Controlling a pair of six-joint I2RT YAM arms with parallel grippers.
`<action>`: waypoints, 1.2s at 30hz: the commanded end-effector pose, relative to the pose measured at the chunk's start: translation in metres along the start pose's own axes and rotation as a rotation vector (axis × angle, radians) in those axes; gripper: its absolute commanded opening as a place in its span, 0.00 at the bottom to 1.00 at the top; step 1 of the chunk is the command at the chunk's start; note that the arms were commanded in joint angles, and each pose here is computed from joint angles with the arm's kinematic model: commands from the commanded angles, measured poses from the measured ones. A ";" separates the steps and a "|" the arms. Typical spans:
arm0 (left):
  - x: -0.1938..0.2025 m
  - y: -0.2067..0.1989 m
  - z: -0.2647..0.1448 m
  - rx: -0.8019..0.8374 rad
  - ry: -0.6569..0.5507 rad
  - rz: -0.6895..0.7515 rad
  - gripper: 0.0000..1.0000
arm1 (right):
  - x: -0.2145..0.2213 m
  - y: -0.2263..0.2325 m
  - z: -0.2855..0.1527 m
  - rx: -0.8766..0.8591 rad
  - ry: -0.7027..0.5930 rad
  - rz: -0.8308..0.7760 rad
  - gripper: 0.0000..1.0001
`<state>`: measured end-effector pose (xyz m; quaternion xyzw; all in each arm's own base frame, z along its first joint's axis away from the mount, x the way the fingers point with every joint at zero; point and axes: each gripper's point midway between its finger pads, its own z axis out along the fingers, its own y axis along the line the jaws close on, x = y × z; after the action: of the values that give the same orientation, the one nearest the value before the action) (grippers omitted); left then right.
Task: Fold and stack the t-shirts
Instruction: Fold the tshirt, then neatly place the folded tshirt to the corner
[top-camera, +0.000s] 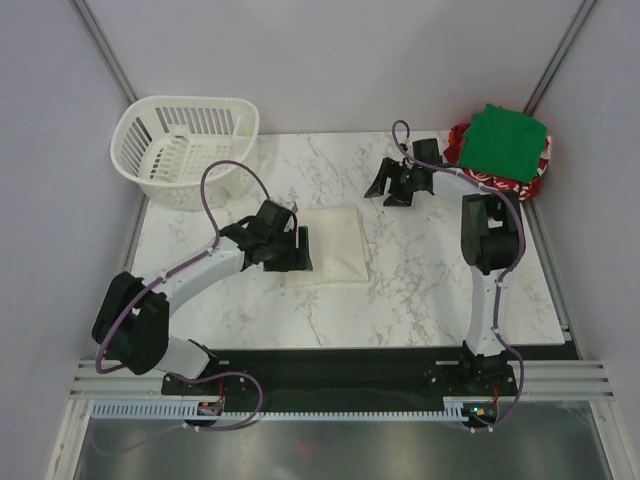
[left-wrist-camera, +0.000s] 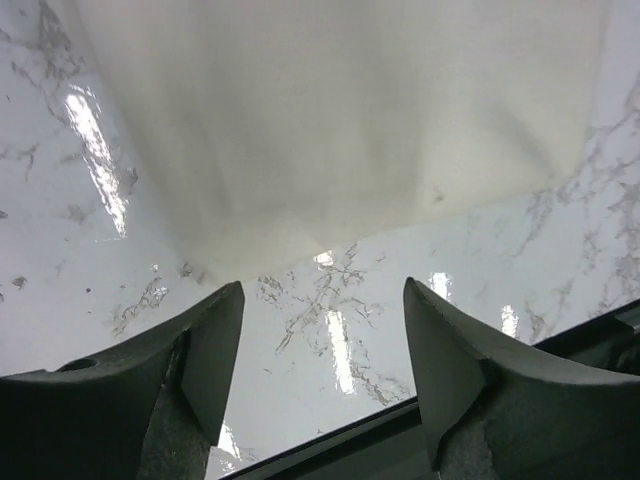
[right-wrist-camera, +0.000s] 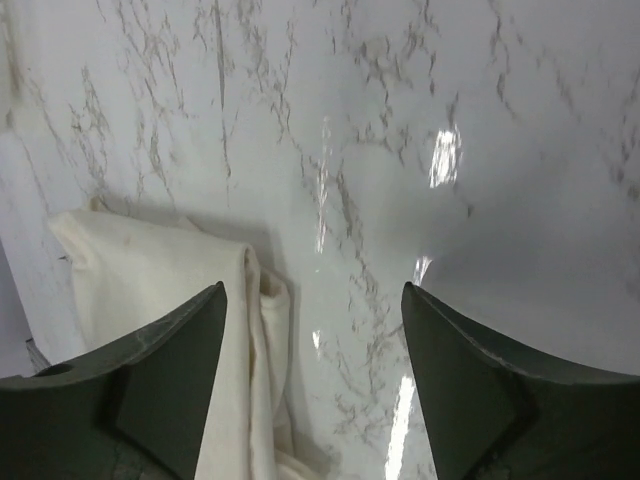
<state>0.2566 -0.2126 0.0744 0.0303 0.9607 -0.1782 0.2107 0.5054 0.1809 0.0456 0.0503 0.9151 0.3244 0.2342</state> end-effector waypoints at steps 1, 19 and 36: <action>-0.039 -0.030 -0.042 0.091 -0.109 0.096 0.73 | 0.006 0.021 -0.035 -0.047 -0.037 -0.027 0.81; -0.024 0.054 -0.145 -0.210 -0.356 0.174 0.82 | 0.106 0.024 0.033 -0.044 0.158 0.029 0.75; -0.018 0.072 -0.181 -0.199 -0.575 0.051 0.98 | 0.084 0.090 0.011 -0.307 0.102 0.038 0.00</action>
<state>0.2126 -0.0804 0.1872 0.0020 0.8923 -0.0512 0.4485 0.4316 0.2672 0.0196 0.0359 0.8854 0.4342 0.1621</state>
